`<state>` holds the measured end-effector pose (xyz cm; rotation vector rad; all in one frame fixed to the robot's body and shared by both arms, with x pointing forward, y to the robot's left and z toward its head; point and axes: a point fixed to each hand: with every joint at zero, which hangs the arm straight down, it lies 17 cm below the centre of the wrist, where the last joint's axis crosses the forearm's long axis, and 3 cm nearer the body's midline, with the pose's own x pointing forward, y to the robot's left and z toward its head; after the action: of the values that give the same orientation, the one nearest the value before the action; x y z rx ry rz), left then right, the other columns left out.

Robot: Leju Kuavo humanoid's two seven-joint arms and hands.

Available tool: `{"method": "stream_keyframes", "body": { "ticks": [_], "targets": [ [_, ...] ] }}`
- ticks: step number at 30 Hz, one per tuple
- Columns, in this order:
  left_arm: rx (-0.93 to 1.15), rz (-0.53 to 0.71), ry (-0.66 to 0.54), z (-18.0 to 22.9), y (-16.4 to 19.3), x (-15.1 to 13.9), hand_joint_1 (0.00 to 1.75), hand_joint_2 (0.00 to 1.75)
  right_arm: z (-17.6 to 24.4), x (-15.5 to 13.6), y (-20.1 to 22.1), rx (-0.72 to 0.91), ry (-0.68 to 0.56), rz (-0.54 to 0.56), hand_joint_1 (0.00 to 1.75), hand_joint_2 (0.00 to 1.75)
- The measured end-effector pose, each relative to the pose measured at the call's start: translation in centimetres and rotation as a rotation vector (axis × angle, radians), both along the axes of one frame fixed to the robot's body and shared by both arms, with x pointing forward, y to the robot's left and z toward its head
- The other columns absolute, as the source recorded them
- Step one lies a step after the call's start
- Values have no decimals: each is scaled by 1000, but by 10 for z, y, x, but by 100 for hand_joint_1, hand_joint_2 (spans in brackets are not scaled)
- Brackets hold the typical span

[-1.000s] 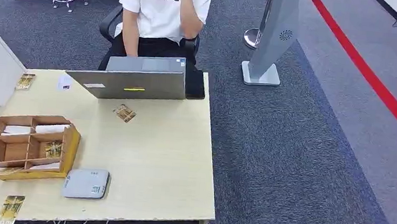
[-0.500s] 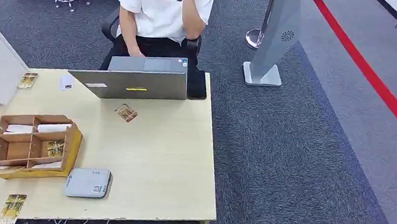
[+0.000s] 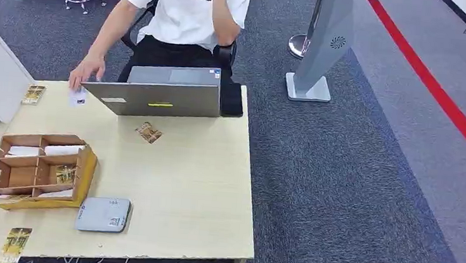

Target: Pass the card to the sensor for recognition and then transmit it.

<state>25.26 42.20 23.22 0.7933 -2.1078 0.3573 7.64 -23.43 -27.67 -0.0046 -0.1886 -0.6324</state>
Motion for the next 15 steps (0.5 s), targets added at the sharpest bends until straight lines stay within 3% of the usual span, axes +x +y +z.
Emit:
{"method": "stream_keyframes", "body": {
  "ticks": [4, 6, 9, 15],
  "targets": [
    [220, 104, -19, 36, -15, 12, 0, 175, 0, -1, 5, 6, 1, 33, 0, 175],
    [284, 98, -35, 54, -22, 30, 0, 175, 1, 1, 7, 10, 0, 54, 0, 175],
    [310, 28, -27, 71, -30, 60, 0, 175, 1, 6, 9, 17, -2, 72, 0, 175],
    [265, -231, 34, 84, -38, 132, 0, 175, 2, 8, 14, 23, -13, 131, 0, 175]
  ]
}}
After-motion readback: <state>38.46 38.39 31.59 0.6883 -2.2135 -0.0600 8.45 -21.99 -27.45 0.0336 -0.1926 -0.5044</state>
